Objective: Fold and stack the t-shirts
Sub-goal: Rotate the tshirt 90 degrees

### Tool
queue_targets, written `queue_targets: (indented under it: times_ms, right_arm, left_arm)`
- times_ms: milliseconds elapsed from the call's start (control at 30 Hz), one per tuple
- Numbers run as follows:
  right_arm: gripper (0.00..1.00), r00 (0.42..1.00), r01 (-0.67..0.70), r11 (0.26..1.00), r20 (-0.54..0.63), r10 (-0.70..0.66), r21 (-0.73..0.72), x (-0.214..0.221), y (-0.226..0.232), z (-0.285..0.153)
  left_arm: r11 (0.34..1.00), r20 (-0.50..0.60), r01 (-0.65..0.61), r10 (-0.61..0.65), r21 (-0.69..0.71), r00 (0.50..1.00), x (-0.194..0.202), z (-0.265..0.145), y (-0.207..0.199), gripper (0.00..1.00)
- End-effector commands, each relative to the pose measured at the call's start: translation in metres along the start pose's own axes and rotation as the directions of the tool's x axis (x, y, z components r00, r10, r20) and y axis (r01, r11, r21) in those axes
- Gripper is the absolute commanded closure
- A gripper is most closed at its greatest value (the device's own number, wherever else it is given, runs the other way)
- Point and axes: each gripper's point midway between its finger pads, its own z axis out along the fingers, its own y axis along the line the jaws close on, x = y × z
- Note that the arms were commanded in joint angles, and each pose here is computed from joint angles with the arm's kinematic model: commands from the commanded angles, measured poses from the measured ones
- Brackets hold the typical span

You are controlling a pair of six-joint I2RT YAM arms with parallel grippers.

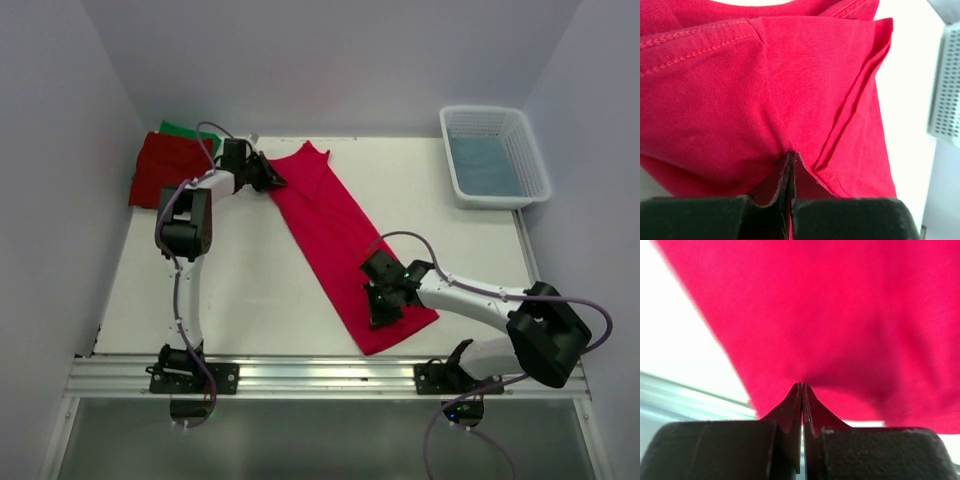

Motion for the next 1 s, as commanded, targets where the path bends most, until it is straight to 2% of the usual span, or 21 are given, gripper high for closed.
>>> queue_targets:
  times_ms: [0,133,267,333,400,467,567,600,667,700,833,967]
  right_arm:
    - [1.00,0.997,0.007,0.992,-0.069,-0.016,-0.128,0.023,0.038,-0.019]
    - [1.00,0.989,0.112,0.971,-0.073,-0.130,-0.213,0.036,0.086,-0.031]
    - [1.00,0.982,0.142,0.943,-0.078,-0.172,-0.302,0.046,0.123,-0.031]
    - [1.00,0.978,0.170,0.943,-0.067,-0.197,-0.286,0.046,0.131,-0.028]
    - [1.00,0.974,0.218,0.944,-0.008,-0.227,-0.247,0.036,0.136,-0.033]
    - [1.00,0.967,0.252,0.950,0.022,-0.252,-0.186,0.030,0.124,-0.042]
    - [1.00,0.957,0.232,0.973,0.172,-0.232,0.017,-0.006,0.091,-0.064]
    - [1.00,0.940,0.200,0.973,0.256,-0.224,0.117,-0.027,0.074,-0.072]
    - [1.00,0.939,0.112,0.969,0.296,-0.176,0.220,-0.047,0.042,-0.087]
    - [1.00,0.927,0.023,0.957,0.351,-0.129,0.289,-0.066,0.017,-0.095]
    - [1.00,0.928,-0.088,0.885,0.361,-0.093,0.457,-0.077,-0.042,-0.103]
    - [1.00,0.937,-0.107,0.880,0.342,-0.066,0.463,-0.072,-0.052,-0.092]
  left_arm:
    - [0.999,-0.169,0.036,-0.038,-0.014,0.985,0.044,0.029,0.035,1.00]
    - [0.997,-0.179,0.058,-0.049,0.044,0.983,0.040,0.043,0.026,1.00]
    - [0.992,-0.174,0.057,-0.037,0.110,0.984,0.033,0.051,0.013,1.00]
    - [0.989,-0.184,0.055,-0.029,0.138,0.983,0.029,0.052,0.004,1.00]
    - [0.986,-0.187,0.039,-0.008,0.160,0.982,0.028,0.051,-0.005,1.00]
    - [0.987,-0.177,0.017,0.011,0.161,0.984,0.026,0.044,-0.011,1.00]
    - [0.989,-0.149,-0.016,0.038,0.145,0.988,0.023,0.035,-0.014,1.00]
    - [0.990,-0.148,-0.023,0.044,0.142,0.988,0.023,0.034,-0.013,1.00]
    - [0.990,-0.149,-0.025,0.047,0.140,0.988,0.023,0.031,-0.014,1.00]
    - [0.990,-0.153,-0.024,0.046,0.138,0.987,0.024,0.031,-0.013,1.00]
    - [0.991,-0.154,-0.026,0.046,0.130,0.987,0.024,0.027,-0.014,1.00]
    - [0.993,-0.143,-0.034,0.051,0.114,0.988,0.022,0.024,-0.014,1.00]
